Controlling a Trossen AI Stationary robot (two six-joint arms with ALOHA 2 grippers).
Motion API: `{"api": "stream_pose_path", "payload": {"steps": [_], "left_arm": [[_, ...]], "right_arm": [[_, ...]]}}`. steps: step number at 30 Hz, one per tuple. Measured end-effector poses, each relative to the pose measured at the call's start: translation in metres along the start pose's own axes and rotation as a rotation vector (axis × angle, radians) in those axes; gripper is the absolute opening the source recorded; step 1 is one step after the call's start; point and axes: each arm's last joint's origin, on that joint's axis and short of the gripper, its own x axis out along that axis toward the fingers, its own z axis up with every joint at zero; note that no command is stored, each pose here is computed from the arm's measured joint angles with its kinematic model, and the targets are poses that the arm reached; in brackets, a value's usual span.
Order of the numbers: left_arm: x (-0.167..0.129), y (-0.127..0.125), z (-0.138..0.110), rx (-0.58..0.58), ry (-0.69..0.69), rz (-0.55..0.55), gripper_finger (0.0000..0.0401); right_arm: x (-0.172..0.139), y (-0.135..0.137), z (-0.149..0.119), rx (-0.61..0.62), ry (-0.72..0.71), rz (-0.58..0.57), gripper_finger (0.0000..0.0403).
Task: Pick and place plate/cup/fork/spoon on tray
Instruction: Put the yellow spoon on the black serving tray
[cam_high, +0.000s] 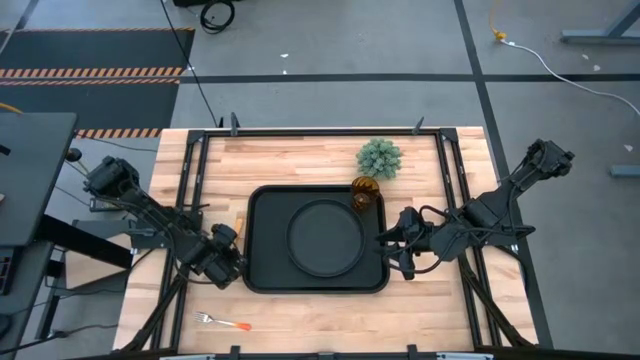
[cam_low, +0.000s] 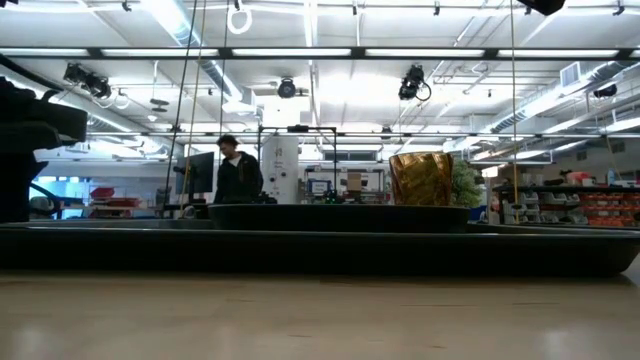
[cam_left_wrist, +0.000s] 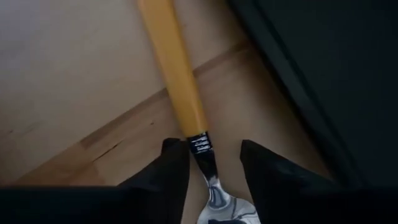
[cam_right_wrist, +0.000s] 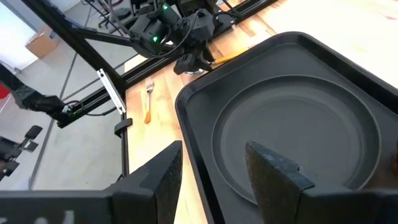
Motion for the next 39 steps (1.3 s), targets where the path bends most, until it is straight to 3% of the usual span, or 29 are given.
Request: {"api": "stream_pose_path", "payload": {"steps": [7,14,19,31,39], "left_arm": [[0.0,-0.001,0.001,0.006,-0.028,-0.009,0.0116],[-0.001,0.002,0.003,0.008,-0.091,-0.002,0.001],[-0.006,0.0,0.005,-0.003,-0.089,-0.03,0.0006],[-0.026,0.019,0.018,-0.01,-0.141,-0.026,0.0004],[-0.026,0.017,0.014,-0.023,-0.079,-0.031,0.0041]], "right_arm": [[-0.003,0.003,-0.004,-0.022,0.014,0.02,0.0181],[-0.003,0.002,-0.003,-0.087,-0.021,-0.013,0.0181],[-0.001,0.0,0.0,-0.148,-0.034,-0.035,0.0181],[0.005,-0.007,0.007,-0.148,-0.05,-0.075,0.0181],[0.008,-0.012,0.012,-0.129,-0.062,-0.103,0.0181]]}}
